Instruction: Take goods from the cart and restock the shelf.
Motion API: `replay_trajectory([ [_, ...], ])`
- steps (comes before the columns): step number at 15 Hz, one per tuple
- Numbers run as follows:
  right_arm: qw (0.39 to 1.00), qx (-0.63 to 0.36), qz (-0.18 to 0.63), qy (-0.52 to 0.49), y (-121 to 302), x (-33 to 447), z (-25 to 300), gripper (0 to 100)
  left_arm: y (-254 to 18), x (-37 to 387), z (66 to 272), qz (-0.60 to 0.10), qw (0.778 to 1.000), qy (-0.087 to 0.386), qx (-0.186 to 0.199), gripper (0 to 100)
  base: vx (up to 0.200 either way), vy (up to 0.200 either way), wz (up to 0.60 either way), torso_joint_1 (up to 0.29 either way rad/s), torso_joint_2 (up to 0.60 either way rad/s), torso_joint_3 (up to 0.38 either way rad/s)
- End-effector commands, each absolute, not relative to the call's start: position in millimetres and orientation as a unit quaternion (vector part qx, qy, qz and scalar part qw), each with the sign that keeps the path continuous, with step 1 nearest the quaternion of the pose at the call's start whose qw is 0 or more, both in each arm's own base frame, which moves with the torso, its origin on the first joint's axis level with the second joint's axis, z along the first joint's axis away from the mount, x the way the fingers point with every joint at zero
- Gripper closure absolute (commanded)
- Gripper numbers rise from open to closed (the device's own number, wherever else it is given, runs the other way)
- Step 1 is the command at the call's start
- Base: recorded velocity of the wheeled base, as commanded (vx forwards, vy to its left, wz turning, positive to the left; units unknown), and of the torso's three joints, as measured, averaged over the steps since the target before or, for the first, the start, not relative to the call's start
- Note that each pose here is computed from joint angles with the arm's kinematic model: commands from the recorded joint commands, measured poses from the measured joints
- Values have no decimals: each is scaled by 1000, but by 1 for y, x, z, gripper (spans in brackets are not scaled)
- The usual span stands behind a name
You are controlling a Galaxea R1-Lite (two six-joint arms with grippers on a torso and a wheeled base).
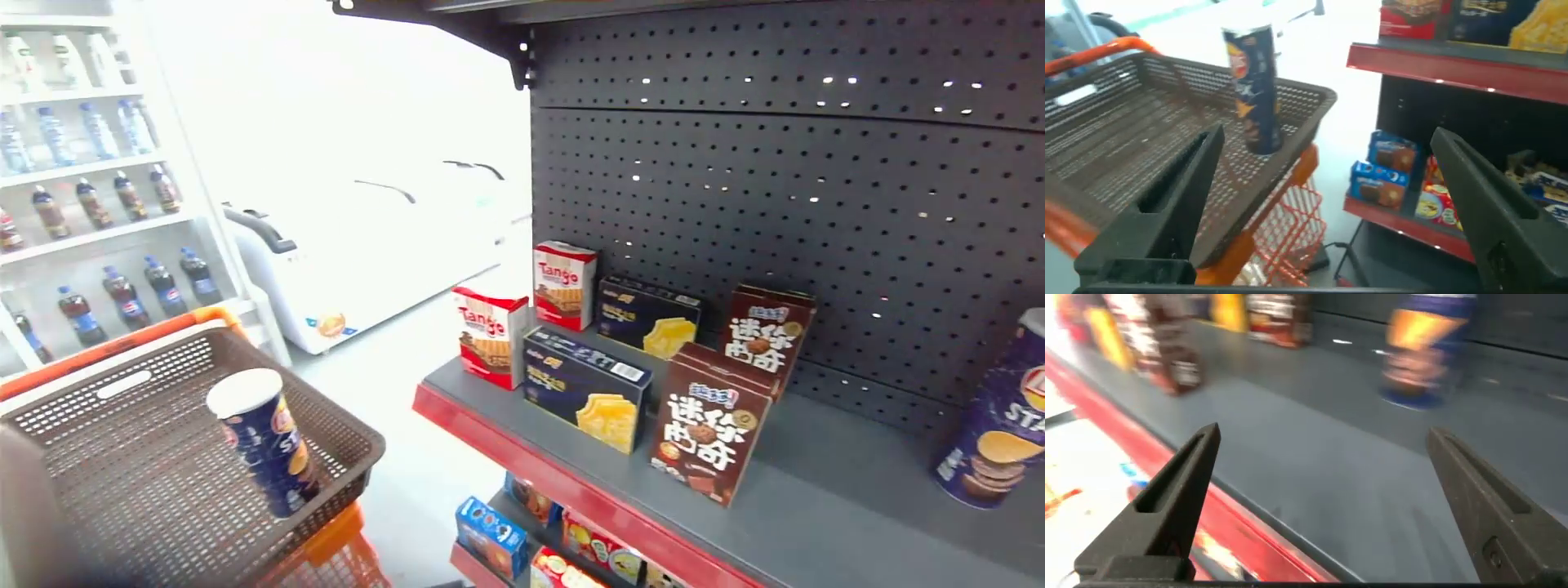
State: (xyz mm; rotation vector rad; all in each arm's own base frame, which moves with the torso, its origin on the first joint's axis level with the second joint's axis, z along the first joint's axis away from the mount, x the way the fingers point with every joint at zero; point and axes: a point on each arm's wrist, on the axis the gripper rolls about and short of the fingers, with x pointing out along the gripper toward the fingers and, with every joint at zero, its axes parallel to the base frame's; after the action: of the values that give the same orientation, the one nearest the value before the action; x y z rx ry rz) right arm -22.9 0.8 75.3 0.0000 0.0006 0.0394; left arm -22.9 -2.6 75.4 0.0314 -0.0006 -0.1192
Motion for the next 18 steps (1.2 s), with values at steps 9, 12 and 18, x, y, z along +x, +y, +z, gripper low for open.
replay_trajectory([
  [9,1000,0,19,1,1,-23,75,0,-3,-29,127,-64,997,-28,28,0,0,0,133,2,1,1],
  [12,1000,0,19,0,1,-23,75,0,-3,4,167,-66,994,67,46,0,0,0,0,0,0,0],
  [18,1000,0,19,1,1,-23,75,0,-8,111,179,-103,972,193,88,0,0,0,0,0,0,0],
])
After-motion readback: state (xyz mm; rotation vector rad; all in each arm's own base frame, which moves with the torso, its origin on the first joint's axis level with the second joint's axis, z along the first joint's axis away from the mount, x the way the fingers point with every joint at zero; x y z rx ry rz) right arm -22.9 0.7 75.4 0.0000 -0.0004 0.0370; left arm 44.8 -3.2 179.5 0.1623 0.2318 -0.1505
